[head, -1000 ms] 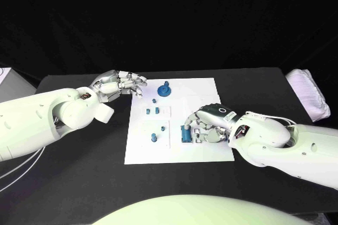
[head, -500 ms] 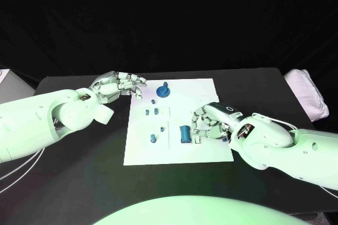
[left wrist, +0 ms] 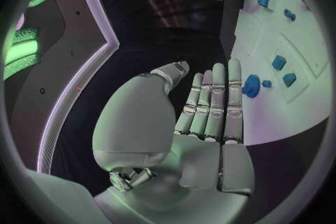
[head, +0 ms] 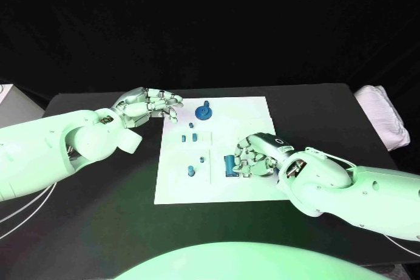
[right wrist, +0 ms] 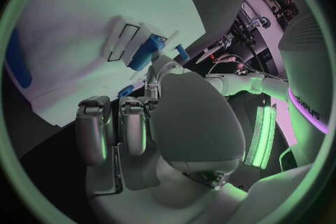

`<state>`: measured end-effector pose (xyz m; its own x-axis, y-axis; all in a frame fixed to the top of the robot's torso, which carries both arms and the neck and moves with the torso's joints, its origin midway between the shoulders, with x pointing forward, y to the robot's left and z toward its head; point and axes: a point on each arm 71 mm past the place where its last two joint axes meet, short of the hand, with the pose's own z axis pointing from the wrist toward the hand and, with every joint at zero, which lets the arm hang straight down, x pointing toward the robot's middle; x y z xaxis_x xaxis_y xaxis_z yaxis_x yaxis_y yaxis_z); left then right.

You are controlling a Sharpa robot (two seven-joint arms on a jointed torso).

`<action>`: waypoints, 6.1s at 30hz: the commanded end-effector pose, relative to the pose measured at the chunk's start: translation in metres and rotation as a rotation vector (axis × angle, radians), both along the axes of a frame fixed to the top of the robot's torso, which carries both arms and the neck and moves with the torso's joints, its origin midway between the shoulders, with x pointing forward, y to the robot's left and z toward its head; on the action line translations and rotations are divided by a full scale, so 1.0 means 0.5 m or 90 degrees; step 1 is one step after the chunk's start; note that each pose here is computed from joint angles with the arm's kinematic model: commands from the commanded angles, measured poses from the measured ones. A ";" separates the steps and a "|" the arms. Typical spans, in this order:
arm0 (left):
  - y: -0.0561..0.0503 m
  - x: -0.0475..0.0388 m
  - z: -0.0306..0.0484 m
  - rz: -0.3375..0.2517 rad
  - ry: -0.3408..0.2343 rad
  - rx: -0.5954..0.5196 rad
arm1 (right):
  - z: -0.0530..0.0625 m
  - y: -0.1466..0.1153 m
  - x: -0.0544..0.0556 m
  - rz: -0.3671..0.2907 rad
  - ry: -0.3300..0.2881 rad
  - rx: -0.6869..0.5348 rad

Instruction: Assemble the parts on the task board

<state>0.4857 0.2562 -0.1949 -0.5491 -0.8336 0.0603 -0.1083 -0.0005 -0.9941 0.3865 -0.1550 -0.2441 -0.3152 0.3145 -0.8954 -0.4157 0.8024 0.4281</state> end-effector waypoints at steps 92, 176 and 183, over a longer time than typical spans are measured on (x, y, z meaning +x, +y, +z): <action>0.001 -0.016 0.004 -0.008 -0.002 -0.009 | -0.029 -0.213 -0.035 -0.227 0.071 -0.048; -0.004 -0.017 -0.001 -0.017 0.003 -0.003 | -0.028 -0.065 -0.024 -0.195 0.099 0.022; -0.005 -0.017 -0.002 -0.021 0.002 0.000 | -0.036 -0.057 -0.026 -0.180 0.120 -0.003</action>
<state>0.4781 0.2562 -0.1962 -0.5600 -0.8260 0.0649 -0.1185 0.0023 -0.9930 0.3746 -0.1845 -0.2588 -0.3409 0.4479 -0.8266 -0.0912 0.8593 0.5033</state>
